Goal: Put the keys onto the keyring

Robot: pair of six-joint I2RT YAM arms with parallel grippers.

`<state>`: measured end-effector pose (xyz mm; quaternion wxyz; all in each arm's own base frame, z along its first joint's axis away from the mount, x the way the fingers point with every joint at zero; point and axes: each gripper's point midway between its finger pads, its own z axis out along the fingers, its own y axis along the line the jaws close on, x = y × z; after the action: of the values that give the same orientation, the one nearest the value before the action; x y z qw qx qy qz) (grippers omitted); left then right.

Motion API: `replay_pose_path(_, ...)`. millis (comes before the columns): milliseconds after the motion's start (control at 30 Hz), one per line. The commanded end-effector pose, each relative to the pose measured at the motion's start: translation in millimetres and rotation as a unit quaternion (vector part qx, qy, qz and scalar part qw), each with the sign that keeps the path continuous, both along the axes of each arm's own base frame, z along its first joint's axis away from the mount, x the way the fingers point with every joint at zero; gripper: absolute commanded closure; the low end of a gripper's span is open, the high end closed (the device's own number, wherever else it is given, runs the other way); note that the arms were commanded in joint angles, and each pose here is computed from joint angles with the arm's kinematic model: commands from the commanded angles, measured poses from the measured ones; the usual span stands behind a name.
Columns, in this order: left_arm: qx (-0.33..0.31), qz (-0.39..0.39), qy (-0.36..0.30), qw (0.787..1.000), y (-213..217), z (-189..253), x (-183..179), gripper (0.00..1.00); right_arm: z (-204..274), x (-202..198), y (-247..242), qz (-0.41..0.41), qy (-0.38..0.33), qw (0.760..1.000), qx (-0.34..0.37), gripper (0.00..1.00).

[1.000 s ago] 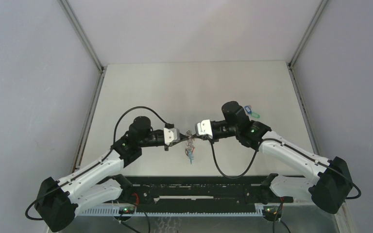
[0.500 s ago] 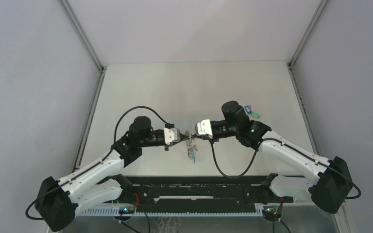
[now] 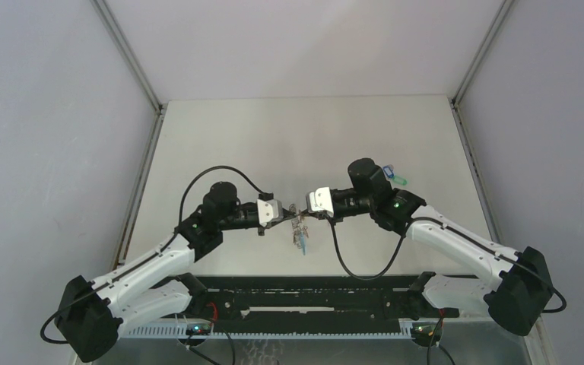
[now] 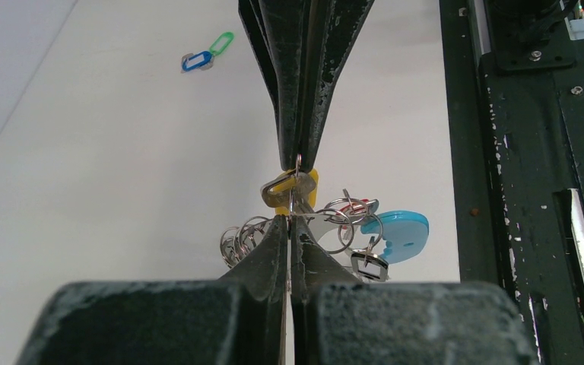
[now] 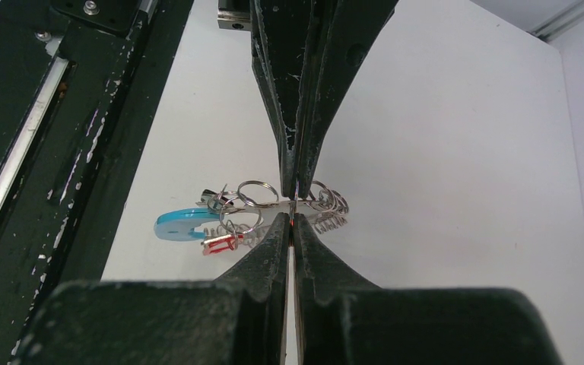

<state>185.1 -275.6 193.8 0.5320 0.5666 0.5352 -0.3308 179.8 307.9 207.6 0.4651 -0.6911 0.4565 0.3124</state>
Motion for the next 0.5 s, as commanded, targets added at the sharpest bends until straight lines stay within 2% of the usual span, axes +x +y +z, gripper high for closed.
replay_pose_path(0,-0.02,0.003,-0.018,1.0,-2.6,11.7,5.0,1.0,28.0,-2.5,4.3,0.008,-0.019,0.999,0.028,1.0)
replay_pose_path(467,-0.022,-0.005,-0.019,1.0,-3.5,12.9,2.6,1.0,19.5,3.2,6.9,0.002,-0.013,1.0,0.019,1.0)
